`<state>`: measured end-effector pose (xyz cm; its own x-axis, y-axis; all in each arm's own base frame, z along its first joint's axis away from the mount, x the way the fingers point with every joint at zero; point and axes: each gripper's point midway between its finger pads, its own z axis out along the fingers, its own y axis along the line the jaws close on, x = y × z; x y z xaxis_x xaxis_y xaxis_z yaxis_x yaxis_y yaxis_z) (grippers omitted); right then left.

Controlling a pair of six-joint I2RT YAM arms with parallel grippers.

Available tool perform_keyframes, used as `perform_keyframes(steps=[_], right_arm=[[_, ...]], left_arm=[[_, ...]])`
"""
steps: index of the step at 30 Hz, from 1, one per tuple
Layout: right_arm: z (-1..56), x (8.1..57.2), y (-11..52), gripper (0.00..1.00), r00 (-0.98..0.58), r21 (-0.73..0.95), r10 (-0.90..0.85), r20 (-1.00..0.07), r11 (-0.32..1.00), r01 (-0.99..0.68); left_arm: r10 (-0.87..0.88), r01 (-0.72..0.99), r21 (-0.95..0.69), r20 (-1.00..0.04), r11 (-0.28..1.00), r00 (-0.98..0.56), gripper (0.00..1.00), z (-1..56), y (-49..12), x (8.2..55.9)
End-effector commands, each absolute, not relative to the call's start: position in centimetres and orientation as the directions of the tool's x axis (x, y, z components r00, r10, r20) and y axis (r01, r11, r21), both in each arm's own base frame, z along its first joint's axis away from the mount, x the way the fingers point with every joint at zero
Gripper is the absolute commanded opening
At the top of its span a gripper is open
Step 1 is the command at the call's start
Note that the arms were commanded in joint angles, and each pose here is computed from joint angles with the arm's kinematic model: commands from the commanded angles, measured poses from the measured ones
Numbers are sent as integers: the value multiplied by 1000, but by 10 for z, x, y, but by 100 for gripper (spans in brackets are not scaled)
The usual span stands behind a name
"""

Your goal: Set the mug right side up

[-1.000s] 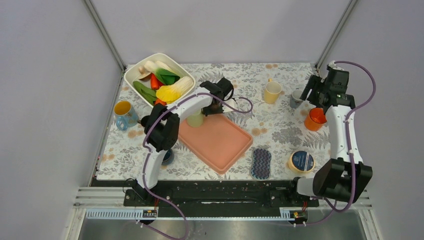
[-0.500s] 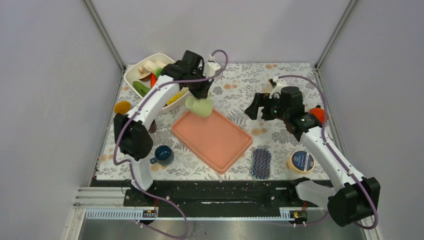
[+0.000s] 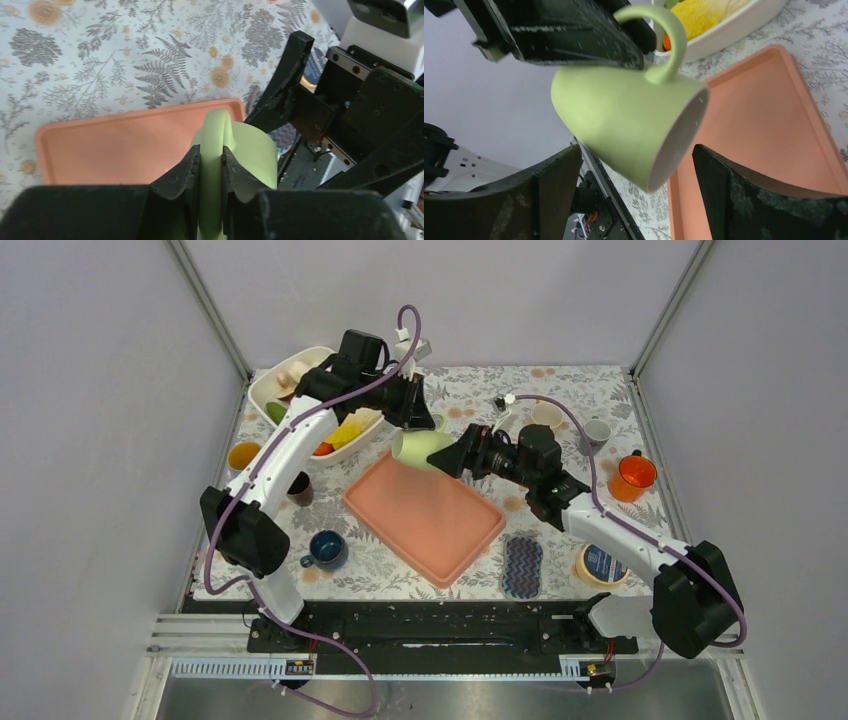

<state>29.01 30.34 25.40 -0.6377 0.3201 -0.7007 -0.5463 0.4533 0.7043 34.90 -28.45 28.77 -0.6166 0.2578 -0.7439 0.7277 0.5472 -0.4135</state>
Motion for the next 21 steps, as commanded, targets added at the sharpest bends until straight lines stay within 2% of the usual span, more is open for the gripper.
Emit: perform_keyframes(steps=[1, 3, 4, 6, 7, 8, 9, 10, 11, 12, 14, 16, 17, 21], right_arm=[[319, 285, 326, 84, -597, 704, 383, -705, 275, -654], [334, 277, 333, 77, -603, 701, 389, -697, 191, -687], [341, 275, 335, 70, -601, 697, 396, -694, 163, -698], [354, 271, 335, 49, -575, 671, 415, -705, 125, -731], [357, 270, 334, 33, -565, 663, 422, -709, 126, -738], [357, 272, 333, 17, -556, 659, 426, -714, 141, -739], [355, 274, 330, 5, -541, 652, 426, -725, 172, -738], [349, 278, 326, 0, -530, 649, 416, -739, 226, -727], [340, 283, 322, 0, -515, 637, 397, -759, 295, -712], [331, 289, 314, 0, -497, 620, 378, -781, 375, -689], [313, 302, 296, 0, -437, 525, 294, -850, 548, -652], [290, 315, 272, 0, -412, 423, 199, -889, 701, -574], [274, 319, 258, 0, -423, 370, 140, -895, 764, -529], [227, 340, 195, 0, -473, 170, -8, -881, 927, -333]], left_arm=[[139, 780, -469, -815, 414, -563, 0, 351, -296, 326], [137, 780, -490, -807, 389, -575, 0, 350, -301, 321], [138, 781, -498, -803, 378, -579, 0, 349, -303, 320], [136, 773, -524, -790, 359, -598, 0, 344, -306, 317], [134, 770, -537, -784, 345, -606, 0, 343, -307, 316], [134, 766, -546, -778, 340, -614, 0, 341, -308, 315], [132, 762, -551, -774, 341, -619, 0, 340, -308, 315], [127, 760, -549, -775, 348, -619, 0, 339, -306, 317], [119, 756, -544, -778, 365, -617, 2, 339, -303, 321], [109, 748, -536, -780, 392, -616, 19, 338, -297, 327], [84, 724, -510, -788, 465, -610, 63, 334, -283, 342], [62, 693, -483, -796, 535, -602, 90, 331, -266, 357], [53, 683, -473, -800, 557, -597, 98, 331, -257, 364], [85, 627, -355, -823, 694, -561, 99, 324, -211, 394]])
